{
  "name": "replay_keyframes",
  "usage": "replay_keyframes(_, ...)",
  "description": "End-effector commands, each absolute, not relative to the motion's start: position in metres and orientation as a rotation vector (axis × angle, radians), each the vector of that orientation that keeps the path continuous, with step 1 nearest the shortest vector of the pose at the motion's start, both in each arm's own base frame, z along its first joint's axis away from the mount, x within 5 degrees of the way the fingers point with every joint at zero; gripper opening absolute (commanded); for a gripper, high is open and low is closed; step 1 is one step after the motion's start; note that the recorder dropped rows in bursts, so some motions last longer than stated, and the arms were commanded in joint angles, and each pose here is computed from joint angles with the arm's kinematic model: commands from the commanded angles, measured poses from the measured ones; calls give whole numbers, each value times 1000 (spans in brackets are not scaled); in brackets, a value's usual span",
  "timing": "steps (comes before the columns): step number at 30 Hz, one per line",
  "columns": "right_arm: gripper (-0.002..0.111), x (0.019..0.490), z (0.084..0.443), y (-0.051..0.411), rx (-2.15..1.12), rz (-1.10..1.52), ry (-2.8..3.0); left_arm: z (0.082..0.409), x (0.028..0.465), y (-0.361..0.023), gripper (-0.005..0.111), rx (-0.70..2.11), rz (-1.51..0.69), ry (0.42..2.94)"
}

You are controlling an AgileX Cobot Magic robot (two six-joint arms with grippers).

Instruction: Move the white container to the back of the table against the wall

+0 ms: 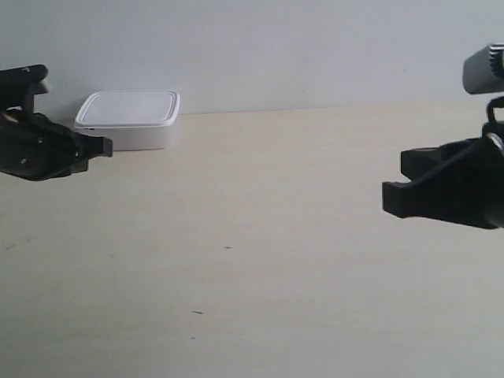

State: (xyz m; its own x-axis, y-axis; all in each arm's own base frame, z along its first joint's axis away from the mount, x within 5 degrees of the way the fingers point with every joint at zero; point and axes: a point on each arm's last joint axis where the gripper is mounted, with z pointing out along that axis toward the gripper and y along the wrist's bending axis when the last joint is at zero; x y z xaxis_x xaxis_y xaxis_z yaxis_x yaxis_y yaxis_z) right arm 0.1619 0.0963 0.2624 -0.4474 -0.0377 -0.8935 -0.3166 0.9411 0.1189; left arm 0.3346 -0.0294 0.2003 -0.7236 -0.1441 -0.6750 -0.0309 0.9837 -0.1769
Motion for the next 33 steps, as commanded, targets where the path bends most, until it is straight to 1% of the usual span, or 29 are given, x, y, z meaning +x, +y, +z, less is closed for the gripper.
replay_keyframes(1, 0, 131, 263, 78, -239, 425, 1937, 229, 272, -42, 0, -97, -256, 2278)
replay_keyframes(4, 0, 107, 270, 62, -166, 538, 1832, 258, 219, -56, 0, 33, -338, 2202)
replay_keyframes(6, 0, 95, 270, 53, -152, 564, 1773, 277, 188, -57, 0, 123, -358, 2124)
replay_keyframes(8, 0, 87, 263, 47, -145, 576, 1749, 284, 166, -53, 0, 142, -377, 2082)
replay_keyframes(10, 0, 83, 257, 44, -139, 590, 1745, 287, 153, -51, 0, 149, -386, 2060)
replay_keyframes(16, 0, 77, 240, 42, -19, 703, 1802, 276, 130, -47, 0, 159, -418, 2085)
replay_keyframes(19, 0, 77, 239, 42, 33, 752, 1822, 265, 123, -49, 0, 129, -479, 2137)
replay_keyframes(22, 0, 77, 239, 42, 44, 765, 1825, 256, 118, -50, 0, 142, -495, 2199)
replay_keyframes(33, 0, 77, 239, 42, 47, 767, 1826, 254, 117, -50, 0, 152, -498, 2223)
